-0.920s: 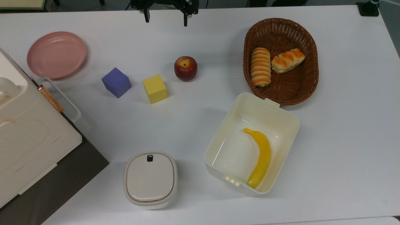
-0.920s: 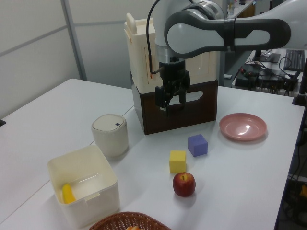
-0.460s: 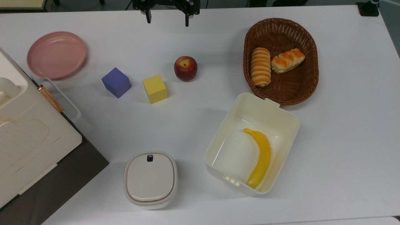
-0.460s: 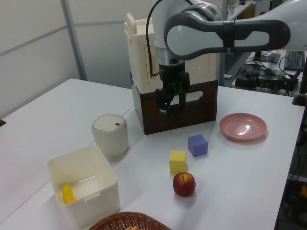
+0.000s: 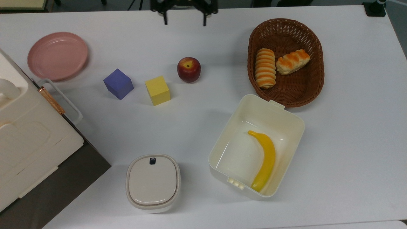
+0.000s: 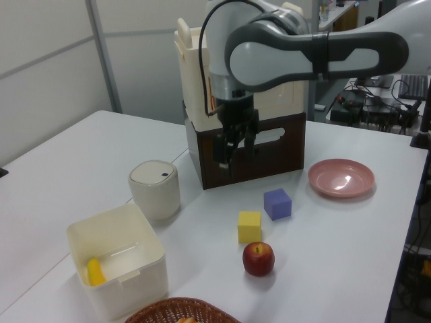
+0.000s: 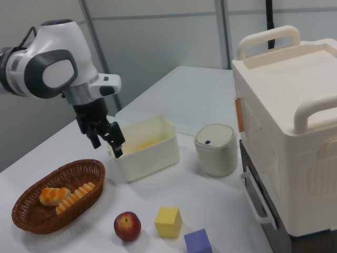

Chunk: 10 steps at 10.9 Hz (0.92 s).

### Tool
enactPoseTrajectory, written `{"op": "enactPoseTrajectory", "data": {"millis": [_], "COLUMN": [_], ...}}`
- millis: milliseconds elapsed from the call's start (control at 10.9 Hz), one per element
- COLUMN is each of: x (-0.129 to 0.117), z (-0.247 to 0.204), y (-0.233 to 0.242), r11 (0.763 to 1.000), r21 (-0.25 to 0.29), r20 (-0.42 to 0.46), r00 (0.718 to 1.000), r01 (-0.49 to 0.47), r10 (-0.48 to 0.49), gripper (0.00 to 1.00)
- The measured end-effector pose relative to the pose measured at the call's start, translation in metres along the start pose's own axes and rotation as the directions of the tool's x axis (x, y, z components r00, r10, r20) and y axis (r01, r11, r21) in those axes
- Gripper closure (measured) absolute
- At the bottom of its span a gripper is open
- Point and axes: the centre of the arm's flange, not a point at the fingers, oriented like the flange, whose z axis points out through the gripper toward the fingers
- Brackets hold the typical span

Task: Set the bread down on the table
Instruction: 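Move the gripper over the wicker basket to the glazed pastry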

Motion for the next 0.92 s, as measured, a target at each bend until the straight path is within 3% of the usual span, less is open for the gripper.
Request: {"op": "enactPoseTrajectory", "data": {"millis": [644,920], "x": [-0.04,-0.058], "z": [0.027,0.054], "y": [-0.175,-0.236], "r11": [0.997,0.999], "r21": [-0.011,-0.034], "r20": [0.05,0.08], "r00": [0.996,0.997], "r01": [0.073,0.021], "r10": [-0.072,-0.018], "gripper": [0.0,0.0]}}
